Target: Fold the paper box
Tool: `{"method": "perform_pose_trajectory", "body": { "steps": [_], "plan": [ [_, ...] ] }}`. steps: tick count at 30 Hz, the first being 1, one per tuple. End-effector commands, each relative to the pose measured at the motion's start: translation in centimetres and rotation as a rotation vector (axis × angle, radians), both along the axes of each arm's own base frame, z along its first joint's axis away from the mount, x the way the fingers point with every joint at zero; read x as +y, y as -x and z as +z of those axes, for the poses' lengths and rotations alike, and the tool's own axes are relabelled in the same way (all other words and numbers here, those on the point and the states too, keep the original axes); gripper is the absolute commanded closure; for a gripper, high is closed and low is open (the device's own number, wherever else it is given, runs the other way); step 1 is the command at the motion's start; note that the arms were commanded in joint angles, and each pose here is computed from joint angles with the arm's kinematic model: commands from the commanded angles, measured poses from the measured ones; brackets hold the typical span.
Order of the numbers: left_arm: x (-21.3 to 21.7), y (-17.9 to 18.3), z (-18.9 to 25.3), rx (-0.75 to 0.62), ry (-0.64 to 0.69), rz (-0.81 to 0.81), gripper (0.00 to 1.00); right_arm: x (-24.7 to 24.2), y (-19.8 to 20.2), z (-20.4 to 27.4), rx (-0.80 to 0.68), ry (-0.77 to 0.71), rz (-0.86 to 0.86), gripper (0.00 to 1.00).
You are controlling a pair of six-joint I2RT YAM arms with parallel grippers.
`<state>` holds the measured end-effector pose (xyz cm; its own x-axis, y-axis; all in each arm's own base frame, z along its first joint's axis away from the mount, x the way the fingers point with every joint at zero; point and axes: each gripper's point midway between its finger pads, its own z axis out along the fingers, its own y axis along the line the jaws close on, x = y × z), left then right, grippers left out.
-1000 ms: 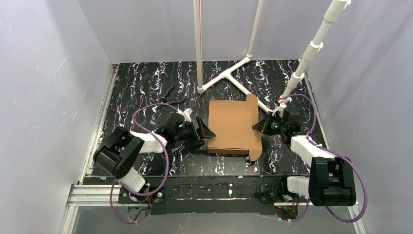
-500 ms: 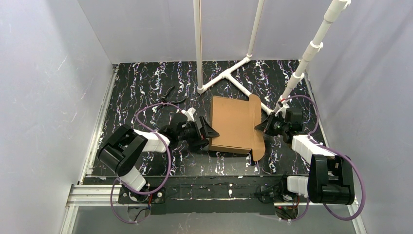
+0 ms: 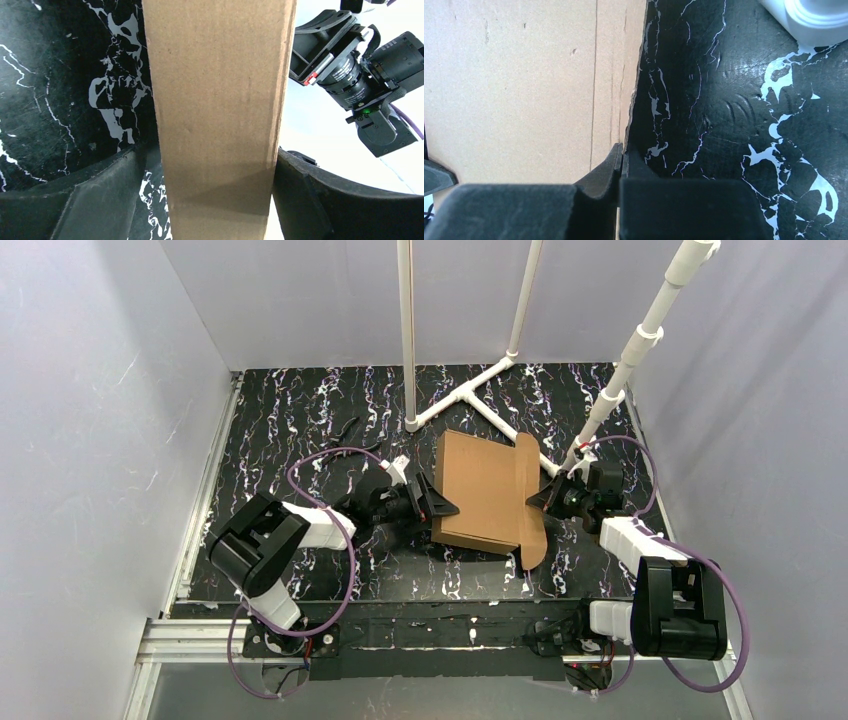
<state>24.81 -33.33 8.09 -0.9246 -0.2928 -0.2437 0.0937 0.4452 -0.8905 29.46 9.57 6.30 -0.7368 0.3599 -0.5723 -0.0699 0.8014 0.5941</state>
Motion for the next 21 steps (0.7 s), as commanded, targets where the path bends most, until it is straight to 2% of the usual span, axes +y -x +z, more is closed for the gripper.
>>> {"method": "perform_pose_trajectory", "body": {
  "steps": [1, 5, 8, 12, 14, 15, 16, 21],
  "plan": [
    [-1.2, -0.4, 1.2, -0.014, 0.040, -0.004, 0.18, -1.9, 1.9, -3.2, 0.086, 0.108, -0.038, 0.97],
    [-1.5, -0.4, 1.5, -0.019, 0.054, -0.014, 0.33, -0.8, 1.7, -1.4, 0.000, 0.062, 0.010, 0.87],
    [-1.4, -0.2, 2.0, -0.045, 0.062, -0.027, 0.49, 0.1, 1.7, 0.2, -0.066, 0.028, 0.060, 0.74],
    [-0.9, 0.1, 2.9, -0.095, 0.070, -0.048, 0.68, 1.3, 1.8, 2.6, -0.147, 0.005, 0.167, 0.43],
    [-0.2, 0.1, 3.5, -0.120, 0.074, -0.049, 0.78, 1.5, 1.9, 3.8, -0.198, 0.021, 0.215, 0.21],
    [0.2, 0.0, 3.8, -0.132, 0.078, -0.045, 0.82, 1.4, 1.9, 4.3, -0.216, 0.031, 0.226, 0.15],
    [0.7, 0.0, 4.2, -0.141, 0.083, -0.039, 0.84, 1.2, 1.9, 4.9, -0.240, 0.047, 0.243, 0.04],
    [4.2, 0.0, 6.6, -0.188, 0.128, -0.026, 0.96, 0.2, 1.9, 6.8, -0.288, 0.072, 0.254, 0.02]
  ]
}}
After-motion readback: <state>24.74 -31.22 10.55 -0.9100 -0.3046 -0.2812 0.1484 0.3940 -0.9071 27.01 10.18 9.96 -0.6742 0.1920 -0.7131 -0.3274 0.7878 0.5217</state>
